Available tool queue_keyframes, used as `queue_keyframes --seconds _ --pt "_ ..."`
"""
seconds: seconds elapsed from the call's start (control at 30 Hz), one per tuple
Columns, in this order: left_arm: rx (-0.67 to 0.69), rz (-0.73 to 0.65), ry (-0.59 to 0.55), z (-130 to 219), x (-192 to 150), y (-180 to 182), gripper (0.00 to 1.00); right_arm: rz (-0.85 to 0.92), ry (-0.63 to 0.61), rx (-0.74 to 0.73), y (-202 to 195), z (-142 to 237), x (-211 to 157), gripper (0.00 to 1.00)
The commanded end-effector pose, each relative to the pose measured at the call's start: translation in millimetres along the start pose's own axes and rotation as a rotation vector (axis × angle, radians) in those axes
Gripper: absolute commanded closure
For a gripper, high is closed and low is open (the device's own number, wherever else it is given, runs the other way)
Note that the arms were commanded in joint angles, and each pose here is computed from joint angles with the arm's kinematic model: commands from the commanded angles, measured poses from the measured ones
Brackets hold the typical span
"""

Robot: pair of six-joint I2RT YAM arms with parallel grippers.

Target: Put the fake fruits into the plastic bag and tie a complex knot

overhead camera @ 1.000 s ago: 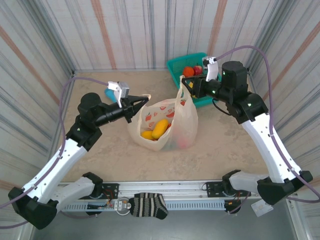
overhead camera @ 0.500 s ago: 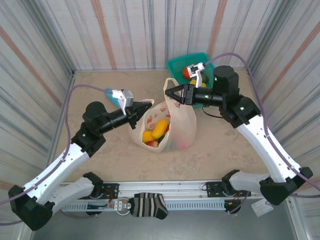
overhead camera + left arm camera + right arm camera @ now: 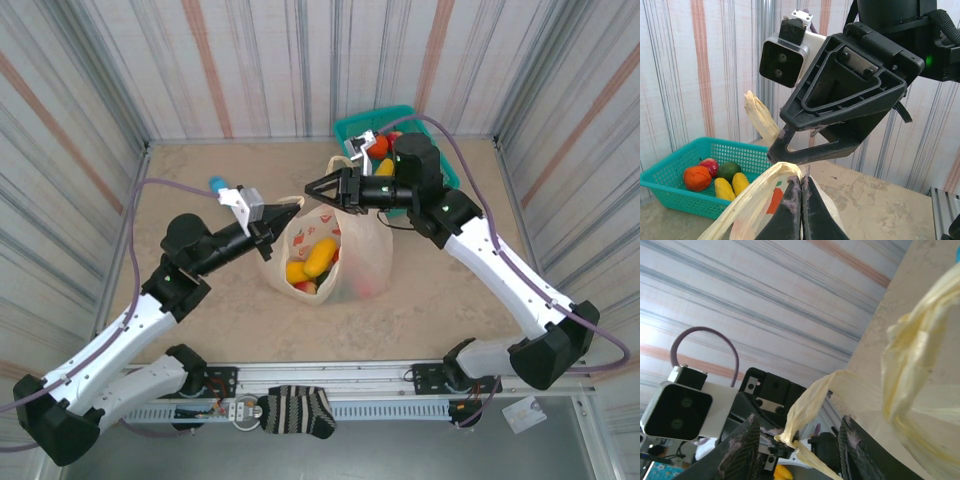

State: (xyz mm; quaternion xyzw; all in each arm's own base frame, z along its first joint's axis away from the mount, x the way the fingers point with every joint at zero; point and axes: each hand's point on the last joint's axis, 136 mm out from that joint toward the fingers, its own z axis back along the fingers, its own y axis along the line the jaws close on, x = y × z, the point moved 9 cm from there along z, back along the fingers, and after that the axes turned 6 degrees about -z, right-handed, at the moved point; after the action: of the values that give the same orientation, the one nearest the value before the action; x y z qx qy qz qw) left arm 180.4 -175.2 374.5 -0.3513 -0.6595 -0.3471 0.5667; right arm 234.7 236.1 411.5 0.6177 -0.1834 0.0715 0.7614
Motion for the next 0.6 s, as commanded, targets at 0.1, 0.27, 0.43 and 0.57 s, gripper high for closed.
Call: queue_keyframes --seconds 0.1,0.27,0.43,0.57 --pt "0.007 -0.049 -0.041 1 5 -2 1.00 -0.031 0.043 0.059 -1 -12 -1 0.56" --pt "0.008 -0.054 -0.043 1 4 -2 1.00 -0.047 0.051 0.054 -8 -17 -2 0.61" --pt "0.012 -0.056 -0.037 0 2 -2 1.00 -0.066 0.067 0.064 -13 -23 -3 0.72" --pt "0.023 -0.059 -0.017 -1 -1 0 1.00 -0.073 0.071 0.073 -14 -24 -4 0.76"
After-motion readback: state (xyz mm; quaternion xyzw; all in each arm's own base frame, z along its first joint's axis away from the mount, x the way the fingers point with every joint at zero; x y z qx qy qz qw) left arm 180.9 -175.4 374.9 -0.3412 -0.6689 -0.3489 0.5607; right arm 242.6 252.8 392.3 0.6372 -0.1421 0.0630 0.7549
